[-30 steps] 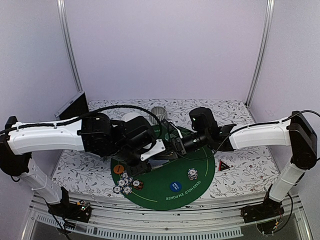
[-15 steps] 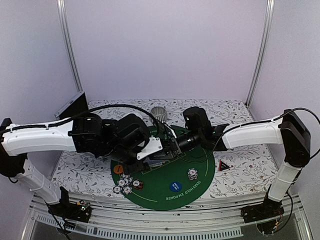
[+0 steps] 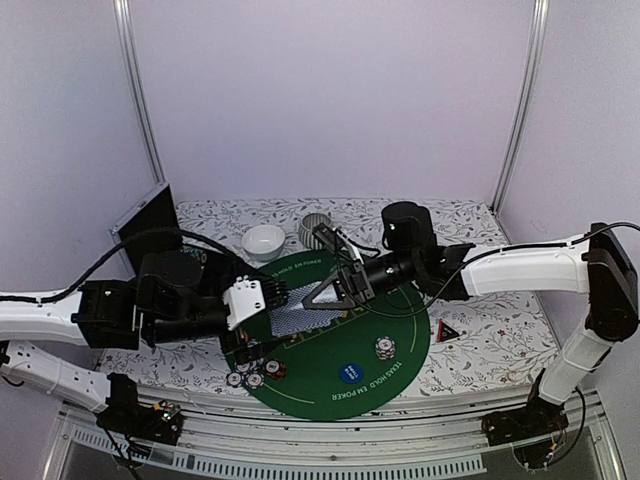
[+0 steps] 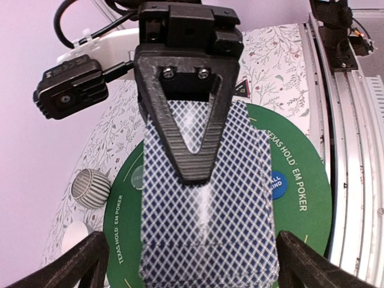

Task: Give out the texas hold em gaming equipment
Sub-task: Pass from the left arm to the right, then pass from the right arm to the left

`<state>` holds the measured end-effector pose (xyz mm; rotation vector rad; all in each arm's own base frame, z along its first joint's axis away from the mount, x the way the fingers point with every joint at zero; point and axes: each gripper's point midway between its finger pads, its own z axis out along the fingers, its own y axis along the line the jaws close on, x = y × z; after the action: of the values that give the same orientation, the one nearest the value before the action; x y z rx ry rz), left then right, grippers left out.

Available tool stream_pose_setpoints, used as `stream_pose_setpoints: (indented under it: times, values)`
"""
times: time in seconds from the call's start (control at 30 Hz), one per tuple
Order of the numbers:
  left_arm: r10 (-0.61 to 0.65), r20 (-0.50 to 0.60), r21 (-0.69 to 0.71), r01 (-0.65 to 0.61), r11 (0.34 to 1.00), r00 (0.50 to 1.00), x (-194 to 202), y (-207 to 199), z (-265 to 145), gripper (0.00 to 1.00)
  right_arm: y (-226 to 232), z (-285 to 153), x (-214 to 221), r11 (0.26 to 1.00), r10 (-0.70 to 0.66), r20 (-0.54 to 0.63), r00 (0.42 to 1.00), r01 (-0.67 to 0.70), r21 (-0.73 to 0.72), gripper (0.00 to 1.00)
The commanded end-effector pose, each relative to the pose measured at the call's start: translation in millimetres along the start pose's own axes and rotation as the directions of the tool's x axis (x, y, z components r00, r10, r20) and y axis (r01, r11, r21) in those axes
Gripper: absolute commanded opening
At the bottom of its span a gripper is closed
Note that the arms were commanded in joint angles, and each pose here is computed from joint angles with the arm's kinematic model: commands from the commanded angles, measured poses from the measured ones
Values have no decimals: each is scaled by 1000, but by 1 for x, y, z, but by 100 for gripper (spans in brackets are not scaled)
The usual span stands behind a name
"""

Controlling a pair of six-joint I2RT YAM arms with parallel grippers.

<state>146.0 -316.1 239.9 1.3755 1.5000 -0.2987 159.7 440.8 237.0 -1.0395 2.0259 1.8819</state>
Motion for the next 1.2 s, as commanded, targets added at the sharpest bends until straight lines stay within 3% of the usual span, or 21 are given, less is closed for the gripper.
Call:
stream_pose_setpoints:
  times: [0.0, 0.23, 0.47, 0.6, 0.73, 0.83, 0.9, 1.0, 1.17]
  values:
    - [63, 131, 10, -64, 998, 989, -18, -8, 3, 98, 22, 0, -2, 999, -24, 18, 1000, 24, -47, 2]
    - [46, 196, -18, -43, 999, 979, -25, 2, 8, 97, 30, 6, -10, 998, -23, 36, 999, 25, -60, 2]
    - [25, 171, 24, -29, 999, 985, -10, 2, 11, 70, 33, 11, -14, 998, -16, 44, 999, 19, -57, 2]
    - [37, 153, 22, -41, 999, 987, -3, 2, 11, 71, 32, 13, -15, 998, -14, 48, 999, 16, -53, 2]
    - [35, 166, -11, -33, 999, 986, -4, 9, 9, 65, 32, 18, -16, 998, -10, 42, 999, 12, -57, 2]
    - [36, 162, -9, -35, 999, 986, 0, 7, 10, 75, 33, 19, -17, 998, -11, 40, 999, 13, -62, 2]
    - [35, 164, -11, -33, 999, 986, 1, 7, 10, 75, 34, 19, -18, 998, -13, 41, 999, 15, -64, 2]
    - [35, 153, -12, -34, 999, 988, 3, 7, 11, 73, 34, 20, -17, 998, -11, 37, 999, 13, -63, 2]
    - [24, 147, -22, -21, 1000, 989, 1, 11, 13, 61, 32, 20, -16, 998, -6, 37, 999, 8, -59, 2]
